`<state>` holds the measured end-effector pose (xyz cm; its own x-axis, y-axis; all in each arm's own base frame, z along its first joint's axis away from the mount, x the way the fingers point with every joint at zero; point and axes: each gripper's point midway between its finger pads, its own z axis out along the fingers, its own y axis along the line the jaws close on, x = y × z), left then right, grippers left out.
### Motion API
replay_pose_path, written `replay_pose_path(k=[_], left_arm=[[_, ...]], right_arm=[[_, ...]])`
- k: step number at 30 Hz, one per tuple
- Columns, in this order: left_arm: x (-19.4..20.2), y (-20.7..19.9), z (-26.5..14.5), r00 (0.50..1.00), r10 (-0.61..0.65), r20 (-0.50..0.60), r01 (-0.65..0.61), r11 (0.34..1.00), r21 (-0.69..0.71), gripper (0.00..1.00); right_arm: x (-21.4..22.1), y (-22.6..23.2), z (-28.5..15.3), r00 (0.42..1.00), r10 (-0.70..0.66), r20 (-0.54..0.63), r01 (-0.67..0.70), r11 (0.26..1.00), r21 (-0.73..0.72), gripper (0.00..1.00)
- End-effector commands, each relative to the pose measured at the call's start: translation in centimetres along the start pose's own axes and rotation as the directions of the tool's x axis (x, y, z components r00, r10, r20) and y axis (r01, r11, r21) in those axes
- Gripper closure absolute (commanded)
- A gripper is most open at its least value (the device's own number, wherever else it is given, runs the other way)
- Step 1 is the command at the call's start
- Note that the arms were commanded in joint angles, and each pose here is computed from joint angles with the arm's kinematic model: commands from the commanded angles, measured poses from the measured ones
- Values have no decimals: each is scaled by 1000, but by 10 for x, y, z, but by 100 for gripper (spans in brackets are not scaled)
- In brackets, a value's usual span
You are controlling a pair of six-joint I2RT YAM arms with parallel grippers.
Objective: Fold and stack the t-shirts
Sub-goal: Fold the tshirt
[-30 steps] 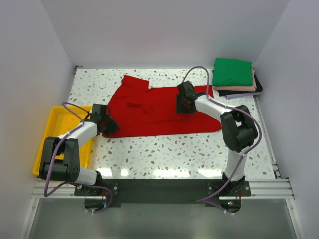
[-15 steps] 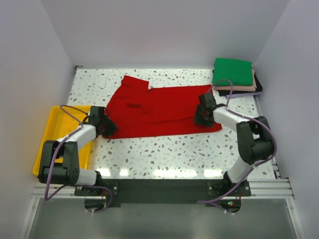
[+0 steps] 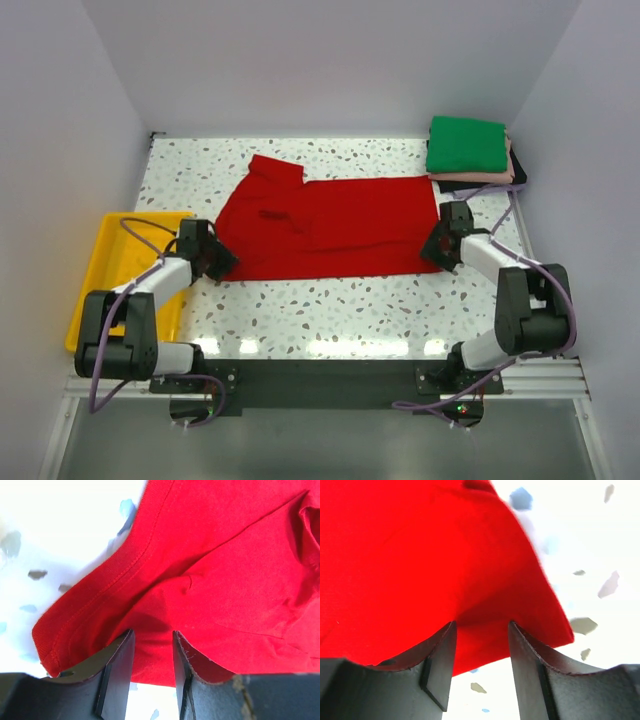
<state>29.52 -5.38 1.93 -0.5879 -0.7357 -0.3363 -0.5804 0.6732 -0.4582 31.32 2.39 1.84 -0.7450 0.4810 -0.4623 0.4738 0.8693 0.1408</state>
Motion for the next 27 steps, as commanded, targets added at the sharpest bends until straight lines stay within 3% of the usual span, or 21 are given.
replay_pose_path(k=[1, 10, 14, 16, 22, 27], left_arm=[[23, 32, -4, 998, -31, -58, 25, 995, -94, 58], [37, 41, -25, 996, -59, -66, 54, 996, -76, 58], [31, 24, -41, 998, -40, -56, 40, 999, -10, 55], [19, 8, -51, 1000, -2, -25, 3, 999, 41, 50], [-46, -69, -66, 990, 81, 111, -102, 976, 194, 43], [-55, -102, -20, 991, 133, 34, -137, 967, 214, 48]], right_arm=[[30, -37, -6, 992, 79, -96, -71, 994, 83, 51], [64, -32, -32, 971, 156, -179, -165, 986, -34, 51], [53, -20, -48, 982, 117, -151, -135, 984, -117, 49], [39, -8, -55, 990, 79, -119, -100, 978, -182, 48], [-19, 78, -92, 996, -45, 79, 73, 912, -403, 46], [-25, 166, -96, 972, -182, 152, 234, 833, -502, 49]])
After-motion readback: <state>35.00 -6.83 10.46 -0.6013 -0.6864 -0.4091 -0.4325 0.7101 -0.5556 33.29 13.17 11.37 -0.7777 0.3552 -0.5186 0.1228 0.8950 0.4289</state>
